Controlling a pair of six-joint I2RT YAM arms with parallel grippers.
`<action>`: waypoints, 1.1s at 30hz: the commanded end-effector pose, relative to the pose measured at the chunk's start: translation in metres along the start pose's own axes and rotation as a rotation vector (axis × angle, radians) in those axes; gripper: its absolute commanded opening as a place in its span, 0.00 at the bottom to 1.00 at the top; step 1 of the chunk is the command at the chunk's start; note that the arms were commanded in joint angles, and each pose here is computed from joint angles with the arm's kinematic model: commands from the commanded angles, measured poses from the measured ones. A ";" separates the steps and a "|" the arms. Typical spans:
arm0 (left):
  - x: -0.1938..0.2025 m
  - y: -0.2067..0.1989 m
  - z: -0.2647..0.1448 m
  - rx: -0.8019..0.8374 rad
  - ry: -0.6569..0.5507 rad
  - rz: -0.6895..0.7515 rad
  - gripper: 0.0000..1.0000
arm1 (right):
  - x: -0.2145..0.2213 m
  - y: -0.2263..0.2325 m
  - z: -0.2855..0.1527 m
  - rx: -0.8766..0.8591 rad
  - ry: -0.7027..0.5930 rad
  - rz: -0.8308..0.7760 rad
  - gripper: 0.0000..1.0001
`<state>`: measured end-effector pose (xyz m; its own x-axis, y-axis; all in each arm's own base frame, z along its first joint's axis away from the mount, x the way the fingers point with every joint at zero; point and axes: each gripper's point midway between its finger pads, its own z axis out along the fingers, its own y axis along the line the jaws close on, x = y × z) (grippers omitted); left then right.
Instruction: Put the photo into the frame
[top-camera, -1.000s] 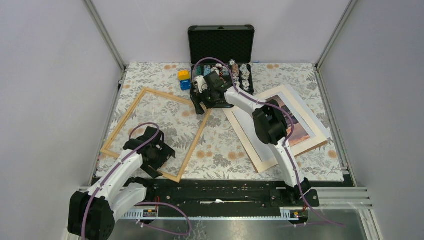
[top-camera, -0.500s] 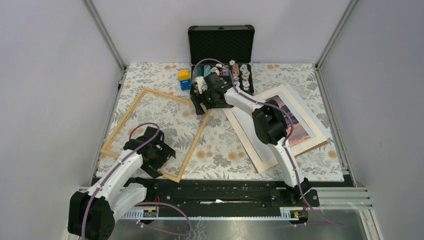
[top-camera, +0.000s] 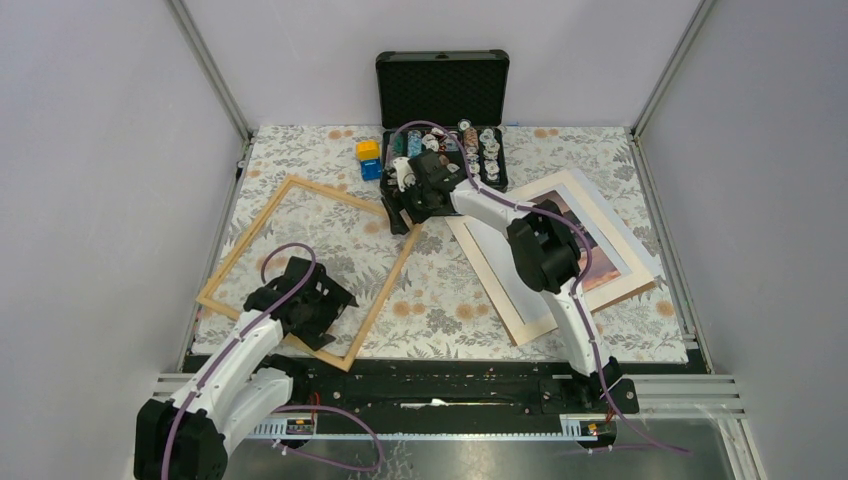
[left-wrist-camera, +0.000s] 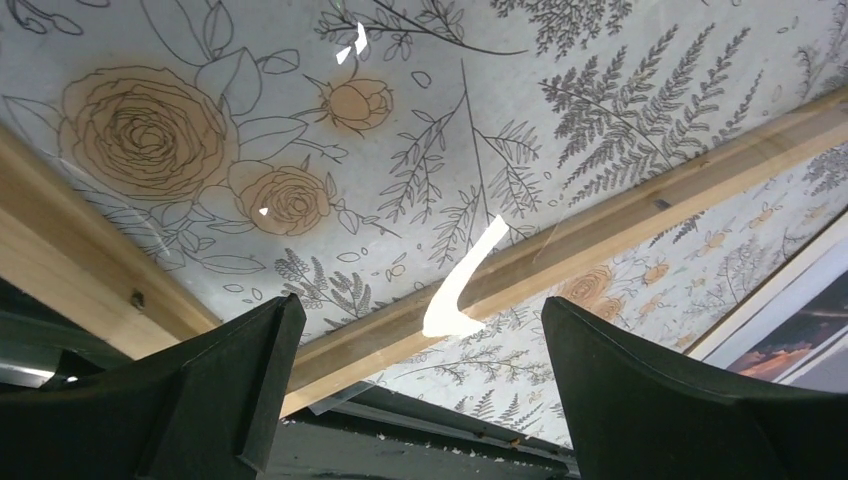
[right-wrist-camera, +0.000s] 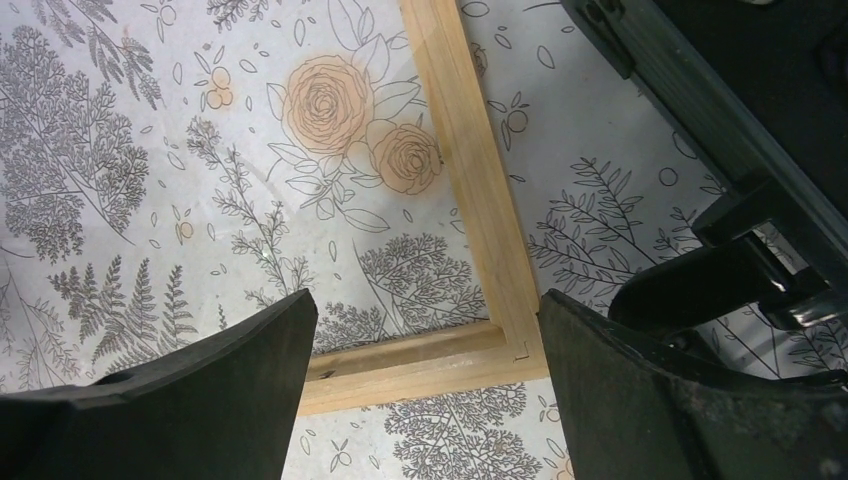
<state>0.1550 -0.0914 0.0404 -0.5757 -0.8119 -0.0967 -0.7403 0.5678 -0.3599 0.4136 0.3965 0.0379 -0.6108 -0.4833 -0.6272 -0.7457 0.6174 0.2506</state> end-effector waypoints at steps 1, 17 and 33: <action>0.001 -0.013 -0.001 0.071 0.002 -0.002 0.98 | -0.031 0.029 -0.025 -0.022 -0.072 -0.037 0.89; 0.002 -0.023 -0.002 0.117 0.015 0.007 0.98 | -0.024 0.040 -0.032 0.035 -0.057 -0.061 0.90; -0.013 0.004 -0.035 -0.116 -0.052 -0.008 0.99 | -0.024 0.026 -0.031 0.103 -0.061 0.007 0.93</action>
<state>0.1555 -0.0850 0.0606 -0.5718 -0.8106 -0.1261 -0.7448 0.5774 -0.3344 0.3945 0.4024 0.0490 -0.5940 -0.5048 -0.6264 -0.7393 0.6496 0.1775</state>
